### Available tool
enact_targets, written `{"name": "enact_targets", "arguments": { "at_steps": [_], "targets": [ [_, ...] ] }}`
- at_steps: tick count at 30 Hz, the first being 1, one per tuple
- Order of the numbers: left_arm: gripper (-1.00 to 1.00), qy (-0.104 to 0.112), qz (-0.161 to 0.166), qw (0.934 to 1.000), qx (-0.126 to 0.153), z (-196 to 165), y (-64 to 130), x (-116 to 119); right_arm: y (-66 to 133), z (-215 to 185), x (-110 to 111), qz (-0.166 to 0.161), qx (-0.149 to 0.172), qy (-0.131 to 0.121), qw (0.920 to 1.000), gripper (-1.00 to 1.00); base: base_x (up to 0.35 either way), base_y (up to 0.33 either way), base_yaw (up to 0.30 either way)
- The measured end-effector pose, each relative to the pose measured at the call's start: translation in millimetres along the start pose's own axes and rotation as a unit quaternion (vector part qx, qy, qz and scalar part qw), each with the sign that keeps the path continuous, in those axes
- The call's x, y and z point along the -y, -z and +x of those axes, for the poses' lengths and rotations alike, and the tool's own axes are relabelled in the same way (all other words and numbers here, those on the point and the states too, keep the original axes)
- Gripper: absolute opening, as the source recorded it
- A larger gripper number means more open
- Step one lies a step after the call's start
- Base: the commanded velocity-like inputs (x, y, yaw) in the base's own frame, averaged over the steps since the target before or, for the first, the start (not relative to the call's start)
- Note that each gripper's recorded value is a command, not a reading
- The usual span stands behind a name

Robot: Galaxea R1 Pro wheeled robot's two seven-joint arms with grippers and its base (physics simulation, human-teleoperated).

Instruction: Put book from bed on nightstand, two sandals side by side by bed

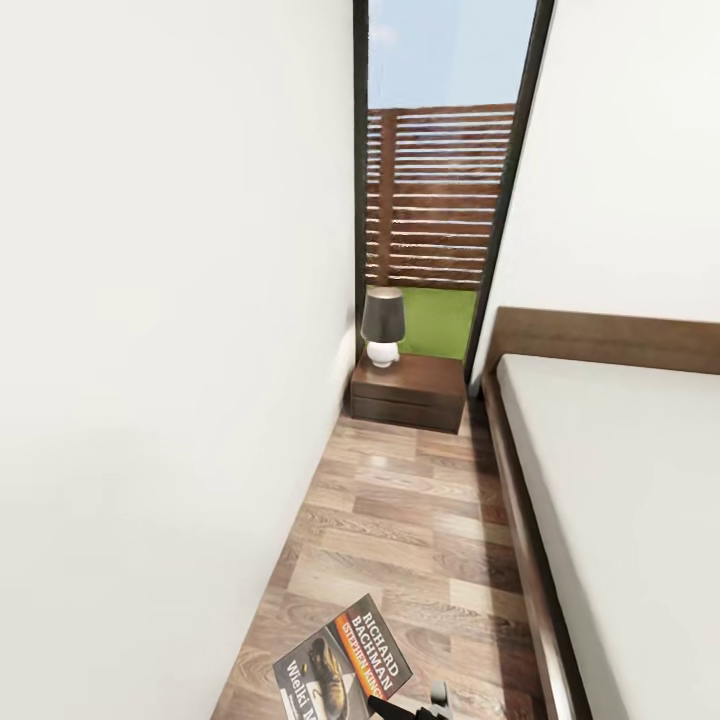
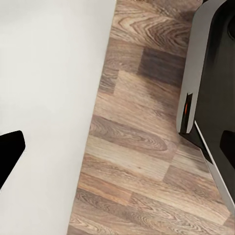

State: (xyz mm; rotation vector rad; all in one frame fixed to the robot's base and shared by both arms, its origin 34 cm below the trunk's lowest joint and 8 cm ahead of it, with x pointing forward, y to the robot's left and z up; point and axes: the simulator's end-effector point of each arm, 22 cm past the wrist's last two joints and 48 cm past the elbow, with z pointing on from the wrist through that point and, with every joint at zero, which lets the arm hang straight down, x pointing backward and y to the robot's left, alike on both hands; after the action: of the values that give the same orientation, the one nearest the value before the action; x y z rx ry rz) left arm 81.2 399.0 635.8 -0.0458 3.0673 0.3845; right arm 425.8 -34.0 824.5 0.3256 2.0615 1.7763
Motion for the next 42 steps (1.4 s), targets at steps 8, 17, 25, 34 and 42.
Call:
{"name": "enact_targets", "arguments": {
  "at_steps": [8,17,25,34,42],
  "targets": [
    [1.00,0.000,0.000,1.0000,0.000,-0.1,0.0,0.0,-0.9,0.4,3.8,0.009,0.000,0.000,1.0000,-1.00,0.095,0.061,0.000],
    [1.00,-0.001,0.000,1.0000,0.000,-0.2,0.0,0.0,-1.1,0.0,5.0,0.012,0.000,0.000,0.9999,-1.00,0.115,0.066,0.000],
    [1.00,-0.001,0.000,1.0000,0.001,-0.1,0.0,0.0,-0.9,0.2,5.3,0.013,0.000,0.001,0.9999,-1.00,0.108,0.002,0.000],
    [1.00,-0.001,0.000,1.0000,0.000,-0.2,0.0,0.1,-0.8,0.2,5.2,0.012,0.000,0.000,0.9999,-1.00,0.153,-0.014,-0.110],
    [1.00,-0.001,0.000,1.0000,0.000,-0.3,0.0,0.0,-0.8,0.4,5.3,0.012,0.000,0.000,0.9999,-1.00,0.026,-0.002,-0.227]
  ]
}}
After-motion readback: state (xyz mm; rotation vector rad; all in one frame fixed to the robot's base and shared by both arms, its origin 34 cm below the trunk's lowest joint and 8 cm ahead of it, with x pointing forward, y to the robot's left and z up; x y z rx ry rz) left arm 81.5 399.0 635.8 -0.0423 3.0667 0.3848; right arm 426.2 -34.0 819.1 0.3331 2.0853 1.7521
